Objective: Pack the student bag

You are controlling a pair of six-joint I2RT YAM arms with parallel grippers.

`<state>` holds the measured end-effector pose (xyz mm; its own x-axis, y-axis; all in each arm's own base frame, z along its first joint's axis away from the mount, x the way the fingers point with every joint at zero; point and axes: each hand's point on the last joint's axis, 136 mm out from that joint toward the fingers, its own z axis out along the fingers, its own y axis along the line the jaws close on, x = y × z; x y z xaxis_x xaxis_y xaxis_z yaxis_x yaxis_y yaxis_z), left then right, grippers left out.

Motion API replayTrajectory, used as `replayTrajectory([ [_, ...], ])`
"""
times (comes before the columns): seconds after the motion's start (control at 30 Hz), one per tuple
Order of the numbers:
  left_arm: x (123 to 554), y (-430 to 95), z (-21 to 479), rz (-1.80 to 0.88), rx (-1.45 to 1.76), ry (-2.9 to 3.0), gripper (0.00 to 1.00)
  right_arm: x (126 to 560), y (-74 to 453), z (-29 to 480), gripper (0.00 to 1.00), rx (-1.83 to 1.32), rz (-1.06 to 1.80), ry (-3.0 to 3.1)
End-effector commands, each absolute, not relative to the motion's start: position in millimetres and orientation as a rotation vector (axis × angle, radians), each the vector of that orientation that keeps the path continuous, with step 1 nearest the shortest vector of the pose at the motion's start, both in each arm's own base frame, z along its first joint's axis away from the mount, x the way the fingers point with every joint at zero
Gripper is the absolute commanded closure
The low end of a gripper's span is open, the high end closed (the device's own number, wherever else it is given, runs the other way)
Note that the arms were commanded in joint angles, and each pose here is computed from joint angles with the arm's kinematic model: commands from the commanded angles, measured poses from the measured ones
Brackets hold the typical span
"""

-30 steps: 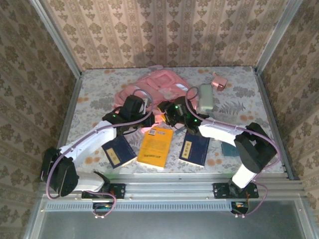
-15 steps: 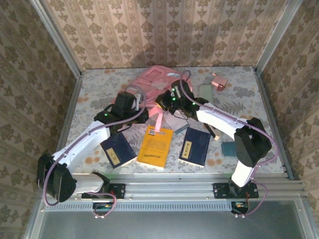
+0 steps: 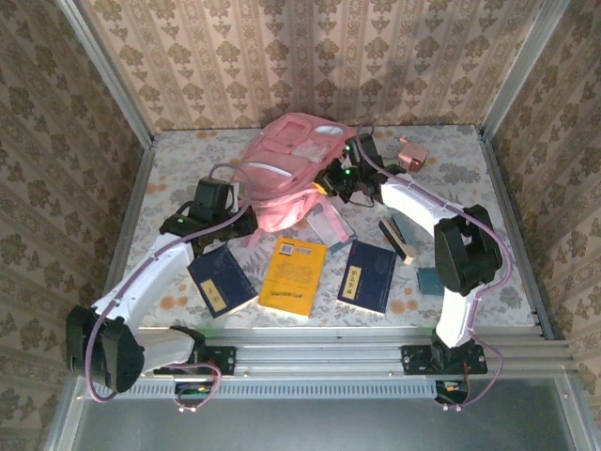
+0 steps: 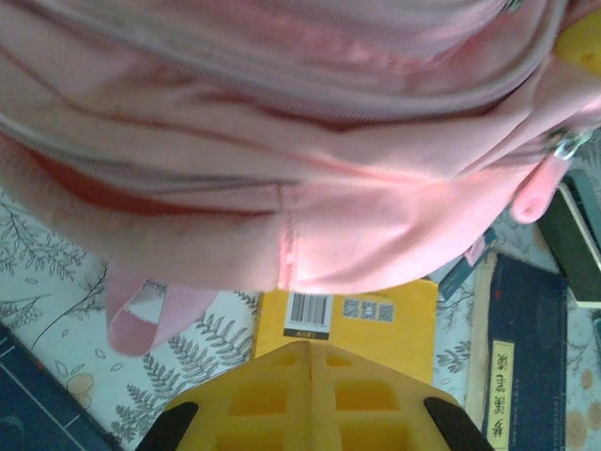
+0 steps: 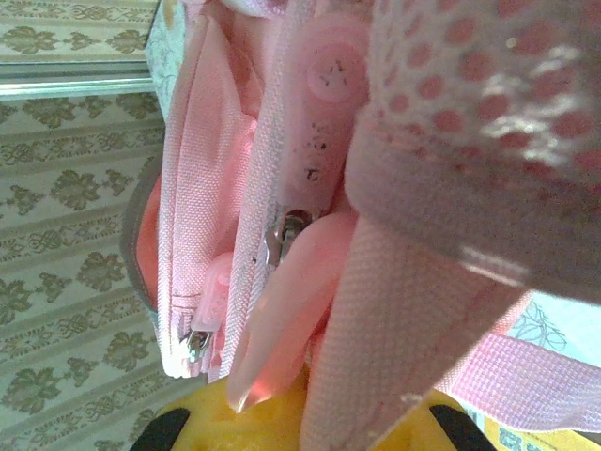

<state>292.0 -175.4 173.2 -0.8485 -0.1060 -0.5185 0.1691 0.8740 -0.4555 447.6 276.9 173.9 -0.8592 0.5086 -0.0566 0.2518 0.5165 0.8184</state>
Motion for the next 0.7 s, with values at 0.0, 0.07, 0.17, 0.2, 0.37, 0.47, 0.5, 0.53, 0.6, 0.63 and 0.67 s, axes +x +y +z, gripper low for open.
replayTrajectory([
  [0.0,287,-188,172,-0.732,0.096,2.505,1.0,455,286,211,1.0,0.512,1.35,2.4],
  [0.07,284,-201,181,-0.667,0.188,2.488,0.96,452,288,212,1.0,0.517,1.362,2.396],
  [0.17,284,-222,195,-0.556,0.324,2.464,0.75,446,290,219,1.0,0.504,1.355,2.383],
  [0.2,285,-228,199,-0.535,0.35,2.463,0.69,443,292,222,1.0,0.492,1.348,2.381],
  [0.37,299,-246,205,-0.466,0.392,2.451,0.59,438,295,226,1.0,0.487,1.352,2.375],
  [0.47,310,-251,200,-0.431,0.4,2.463,0.56,434,298,230,1.0,0.478,1.365,2.368],
  [0.5,313,-254,199,-0.425,0.408,2.467,0.55,432,299,232,1.0,0.477,1.367,2.369],
  [0.53,316,-255,196,-0.413,0.411,2.473,0.55,431,299,234,1.0,0.475,1.373,2.364],
  [0.6,321,-259,193,-0.397,0.422,2.48,0.54,428,301,239,1.0,0.465,1.381,2.359],
  [0.63,323,-260,192,-0.392,0.427,2.483,0.53,426,302,240,1.0,0.462,1.381,2.36],
  [0.67,325,-262,192,-0.392,0.43,2.482,0.53,425,302,241,1.0,0.46,1.383,2.358],
])
